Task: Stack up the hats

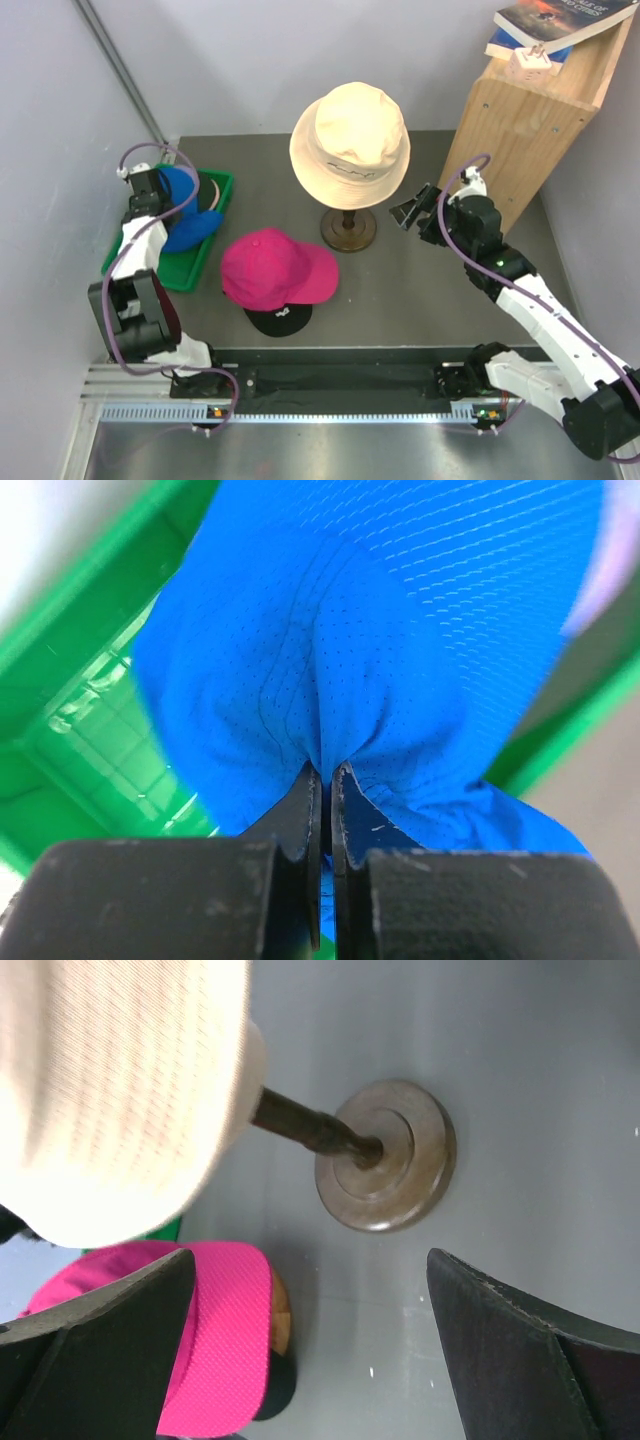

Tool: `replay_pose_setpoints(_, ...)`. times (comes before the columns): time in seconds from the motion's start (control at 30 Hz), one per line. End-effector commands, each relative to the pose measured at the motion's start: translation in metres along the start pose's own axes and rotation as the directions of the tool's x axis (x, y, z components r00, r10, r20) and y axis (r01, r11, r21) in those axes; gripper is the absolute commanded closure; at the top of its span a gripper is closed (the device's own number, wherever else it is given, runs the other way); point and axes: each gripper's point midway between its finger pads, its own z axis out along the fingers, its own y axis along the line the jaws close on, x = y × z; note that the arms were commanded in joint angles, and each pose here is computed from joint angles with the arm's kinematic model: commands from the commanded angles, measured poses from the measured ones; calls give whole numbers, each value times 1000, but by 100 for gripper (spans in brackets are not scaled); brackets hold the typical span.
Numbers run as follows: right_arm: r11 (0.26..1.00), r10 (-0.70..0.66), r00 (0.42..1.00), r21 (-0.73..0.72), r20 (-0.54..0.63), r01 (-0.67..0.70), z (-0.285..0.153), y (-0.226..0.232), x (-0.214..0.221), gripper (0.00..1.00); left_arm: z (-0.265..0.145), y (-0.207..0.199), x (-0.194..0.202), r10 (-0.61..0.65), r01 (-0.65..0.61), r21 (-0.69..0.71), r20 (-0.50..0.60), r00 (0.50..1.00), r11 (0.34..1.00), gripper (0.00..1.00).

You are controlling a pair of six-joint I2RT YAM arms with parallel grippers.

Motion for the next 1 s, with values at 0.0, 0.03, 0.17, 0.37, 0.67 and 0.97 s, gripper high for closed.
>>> replay_pose_setpoints(0.0, 996, -47, 995, -67, 89, 53, -3, 32, -42, 2, -65, -7, -74, 24, -46, 81, 251, 968, 996, 100)
replay_pose_setpoints(0.03, 995, -48, 995, -85, 89, 55, -3, 38, -44, 2, -73, -9, -78, 31, -57, 89, 270, 962, 994, 100)
replay_pose_setpoints(0.17, 990, -45, 996, -127, 73, 54, 3, 50, -46, 2, -103, -5, -87, 50, -85, 98, 312, 949, 992, 100)
replay_pose_setpoints(0.37, 982, -74, 996, -172, 59, 83, 4, 63, -49, 2, -132, 1, -88, 86, -129, 94, 366, 927, 987, 100)
replay_pose_setpoints(0.67, 971, -42, 999, -233, 23, 46, -6, 68, -36, 3, -122, -3, -39, 83, -119, 156, 218, 972, 981, 96)
replay_pose_setpoints(0.97, 969, -32, 999, -245, -1, 31, -16, 62, -23, 4, -110, -5, -16, 31, -57, 173, 144, 989, 983, 67)
